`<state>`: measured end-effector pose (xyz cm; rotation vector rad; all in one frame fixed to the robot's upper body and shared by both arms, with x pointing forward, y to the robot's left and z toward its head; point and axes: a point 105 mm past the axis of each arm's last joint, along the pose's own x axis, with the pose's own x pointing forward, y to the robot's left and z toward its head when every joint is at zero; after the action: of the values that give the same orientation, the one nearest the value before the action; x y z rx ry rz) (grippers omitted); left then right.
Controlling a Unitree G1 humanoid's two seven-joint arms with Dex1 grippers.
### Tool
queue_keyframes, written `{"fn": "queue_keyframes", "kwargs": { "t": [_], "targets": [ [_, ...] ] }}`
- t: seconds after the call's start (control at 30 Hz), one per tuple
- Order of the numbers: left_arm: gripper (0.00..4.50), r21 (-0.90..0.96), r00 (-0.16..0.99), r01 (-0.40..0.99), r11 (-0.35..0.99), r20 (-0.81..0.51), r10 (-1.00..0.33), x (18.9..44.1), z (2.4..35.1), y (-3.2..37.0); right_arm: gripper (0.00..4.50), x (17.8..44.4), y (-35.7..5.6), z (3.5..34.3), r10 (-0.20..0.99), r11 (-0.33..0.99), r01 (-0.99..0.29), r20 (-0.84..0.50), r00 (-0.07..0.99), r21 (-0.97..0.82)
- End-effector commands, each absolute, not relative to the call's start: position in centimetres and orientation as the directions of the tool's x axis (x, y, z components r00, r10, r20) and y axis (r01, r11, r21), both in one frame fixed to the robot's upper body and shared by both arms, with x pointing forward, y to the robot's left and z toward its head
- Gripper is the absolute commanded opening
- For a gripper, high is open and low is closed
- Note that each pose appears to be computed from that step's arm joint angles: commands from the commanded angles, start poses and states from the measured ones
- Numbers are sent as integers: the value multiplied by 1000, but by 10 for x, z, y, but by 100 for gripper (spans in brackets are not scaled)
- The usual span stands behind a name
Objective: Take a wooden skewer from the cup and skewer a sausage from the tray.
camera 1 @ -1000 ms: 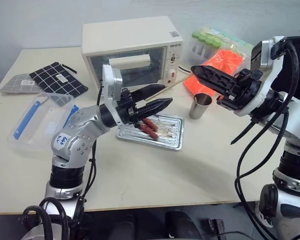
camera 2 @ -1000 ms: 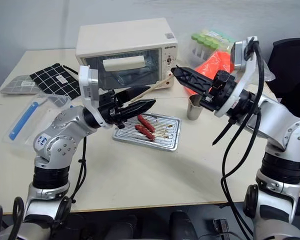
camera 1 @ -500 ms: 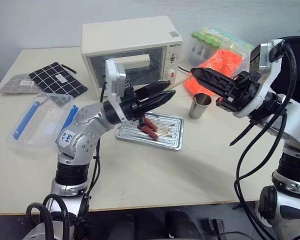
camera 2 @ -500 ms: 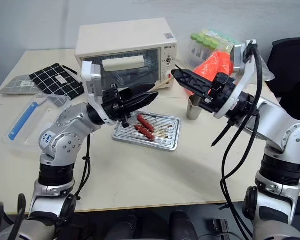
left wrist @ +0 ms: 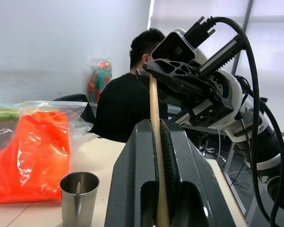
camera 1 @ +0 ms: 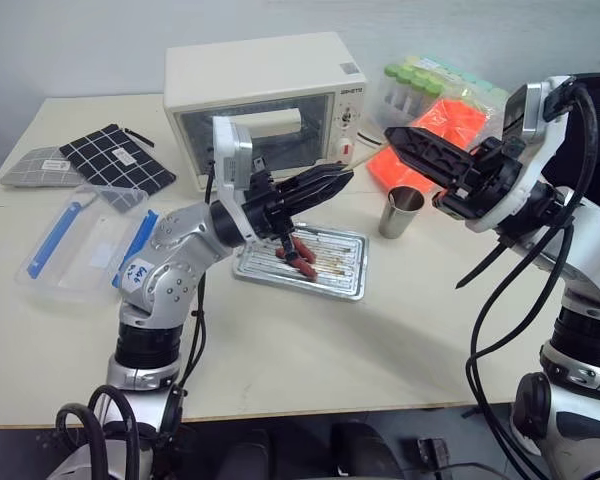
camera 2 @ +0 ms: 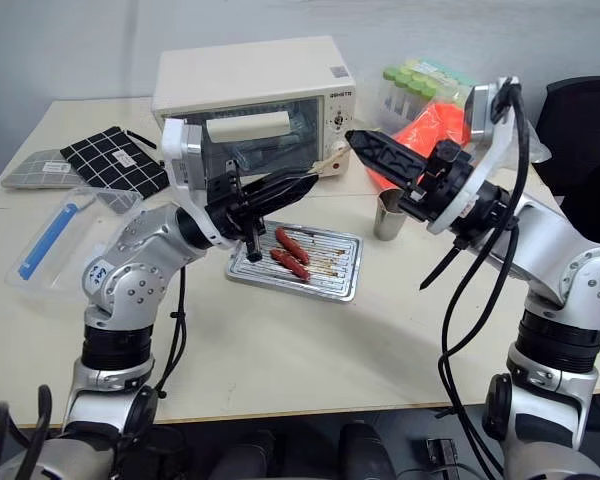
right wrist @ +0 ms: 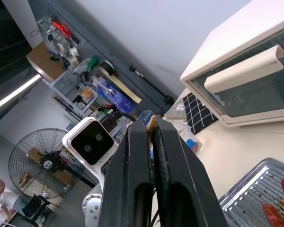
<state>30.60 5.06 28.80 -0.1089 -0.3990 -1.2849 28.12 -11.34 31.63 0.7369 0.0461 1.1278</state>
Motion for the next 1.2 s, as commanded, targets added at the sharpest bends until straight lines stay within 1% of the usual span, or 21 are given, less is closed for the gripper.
{"fn": "queue_keyframes", "kwargs": {
  "t": [0.03,0.07,0.13,0.2,0.3,0.33,0.47,0.5,0.57,0.63,0.67,0.73,0.77,0.87,1.0,1.2],
  "targets": [
    [0,180,274,918,352,354,-894,311,296,65,143,271,-113,328,848,234,-836,315,425,496],
    [0,187,282,914,360,345,-895,311,295,68,168,273,-113,328,850,248,-833,301,432,495],
    [0,196,301,906,376,326,-896,310,294,76,168,276,-115,329,853,283,-825,264,449,490],
    [0,205,334,893,400,295,-895,308,292,91,168,277,-110,324,867,352,-824,178,466,443],
    [0,215,416,862,458,215,-884,300,286,127,168,285,-93,298,862,499,-835,-34,505,231],
    [0,216,444,852,476,182,-877,296,284,140,168,287,-86,291,858,514,-841,-78,508,168],
    [0,225,547,809,542,49,-836,279,275,184,168,293,-59,264,850,491,-871,-201,487,-36],
    [0,227,579,792,567,17,-815,274,272,197,168,293,-50,256,855,459,-884,-225,468,-91],
    [0,230,627,762,606,-25,-779,267,269,215,168,294,-39,241,857,417,-899,-270,439,-137],
    [0,241,677,719,652,-31,-736,262,271,231,202,301,-26,227,849,400,-899,-299,436,-176],
    [0,244,692,705,666,-28,-722,260,272,235,218,303,-22,222,847,390,-901,-308,433,-192],
    [0,241,713,681,692,-3,-701,257,275,238,273,308,-10,204,827,350,-897,-361,431,-270],
    [0,240,714,679,694,1,-700,256,274,235,295,313,-5,197,818,355,-895,-373,438,-272],
    [0,235,710,684,690,1,-704,253,269,229,295,326,3,182,798,362,-884,-392,457,-295],
    [0,232,707,688,688,1,-707,251,266,222,295,344,5,174,780,404,-871,-392,487,-279],
    [0,231,701,694,682,2,-713,250,265,217,295,356,7,168,772,437,-862,-385,506,-257]
  ]
}}
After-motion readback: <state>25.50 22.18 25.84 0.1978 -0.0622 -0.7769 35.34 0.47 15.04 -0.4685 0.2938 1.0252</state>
